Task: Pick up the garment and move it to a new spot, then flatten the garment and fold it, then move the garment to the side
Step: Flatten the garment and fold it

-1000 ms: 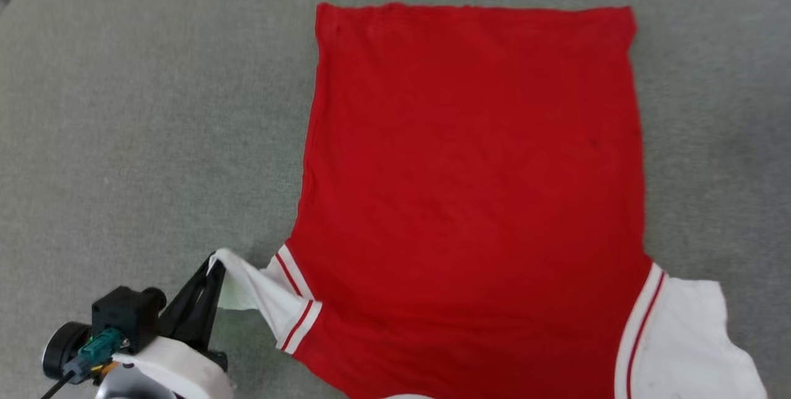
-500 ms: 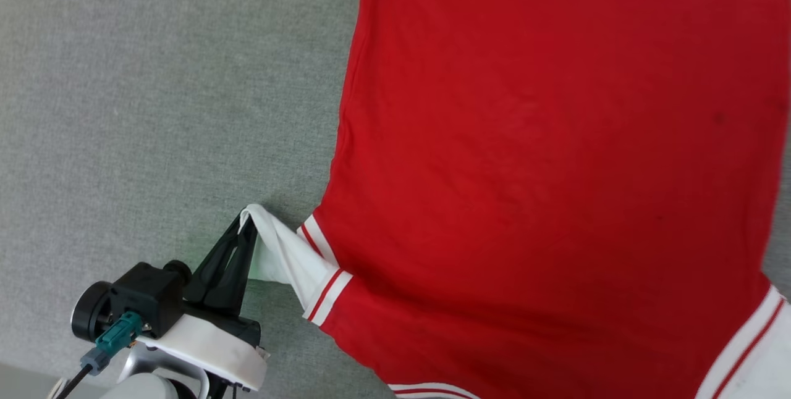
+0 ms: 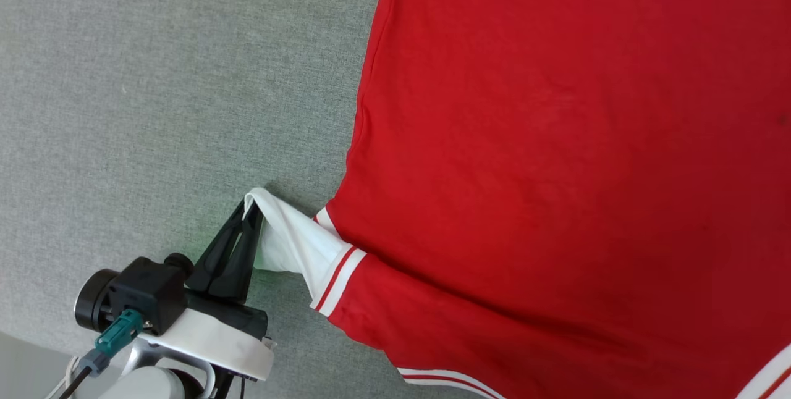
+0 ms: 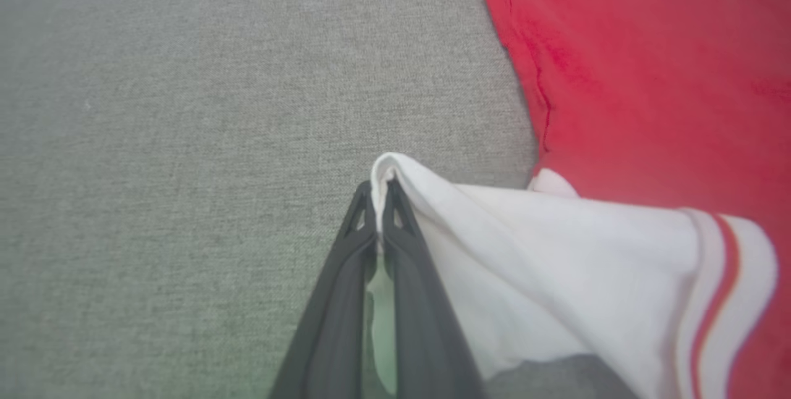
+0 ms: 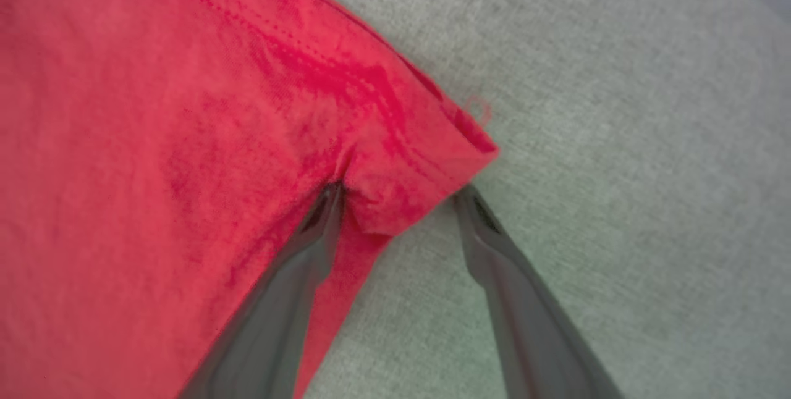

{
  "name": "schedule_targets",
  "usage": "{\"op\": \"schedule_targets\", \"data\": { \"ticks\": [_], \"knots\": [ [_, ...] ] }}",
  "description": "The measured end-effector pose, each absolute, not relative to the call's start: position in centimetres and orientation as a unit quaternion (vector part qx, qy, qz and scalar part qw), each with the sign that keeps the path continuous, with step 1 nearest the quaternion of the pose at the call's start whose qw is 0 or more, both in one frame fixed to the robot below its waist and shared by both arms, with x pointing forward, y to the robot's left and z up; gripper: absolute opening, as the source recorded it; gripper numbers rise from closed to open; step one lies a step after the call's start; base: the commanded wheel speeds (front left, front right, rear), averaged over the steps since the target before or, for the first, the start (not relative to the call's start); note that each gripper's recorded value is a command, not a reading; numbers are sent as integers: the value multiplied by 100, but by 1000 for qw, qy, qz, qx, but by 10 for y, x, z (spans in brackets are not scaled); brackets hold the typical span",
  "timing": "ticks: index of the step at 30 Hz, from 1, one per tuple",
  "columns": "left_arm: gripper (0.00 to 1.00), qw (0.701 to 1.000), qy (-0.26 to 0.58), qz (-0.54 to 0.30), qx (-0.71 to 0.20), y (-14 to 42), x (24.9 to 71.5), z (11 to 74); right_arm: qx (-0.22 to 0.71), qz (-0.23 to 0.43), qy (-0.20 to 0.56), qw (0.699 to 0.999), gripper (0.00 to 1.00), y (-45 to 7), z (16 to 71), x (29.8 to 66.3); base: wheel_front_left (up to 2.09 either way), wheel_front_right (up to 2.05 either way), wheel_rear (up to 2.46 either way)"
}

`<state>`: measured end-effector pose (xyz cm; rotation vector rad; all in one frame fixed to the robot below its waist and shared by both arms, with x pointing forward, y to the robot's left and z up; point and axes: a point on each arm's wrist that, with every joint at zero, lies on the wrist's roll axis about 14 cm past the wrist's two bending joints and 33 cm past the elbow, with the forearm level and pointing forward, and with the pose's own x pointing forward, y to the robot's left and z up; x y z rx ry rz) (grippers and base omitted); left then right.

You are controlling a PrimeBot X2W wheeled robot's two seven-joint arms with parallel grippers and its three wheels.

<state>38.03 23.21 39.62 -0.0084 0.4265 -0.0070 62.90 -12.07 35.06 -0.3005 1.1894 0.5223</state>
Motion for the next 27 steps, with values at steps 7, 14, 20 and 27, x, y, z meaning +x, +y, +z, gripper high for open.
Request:
{"op": "schedule_targets", "data": {
  "ticks": [7,14,20,27],
  "knots": [
    [0,981,193,-1,-14,231,378,408,-159,252,509,808,0,-118,378,626,0,0,0],
    [0,985,172,4,-15,232,364,428,-190,254,427,847,0,-129,448,617,0,0,0],
    [0,989,146,-4,-22,227,355,449,-217,256,398,854,0,-162,488,574,0,0,0],
    [0,990,137,-24,-26,214,349,458,-235,234,444,832,0,-230,484,486,0,0,0]
  ]
}}
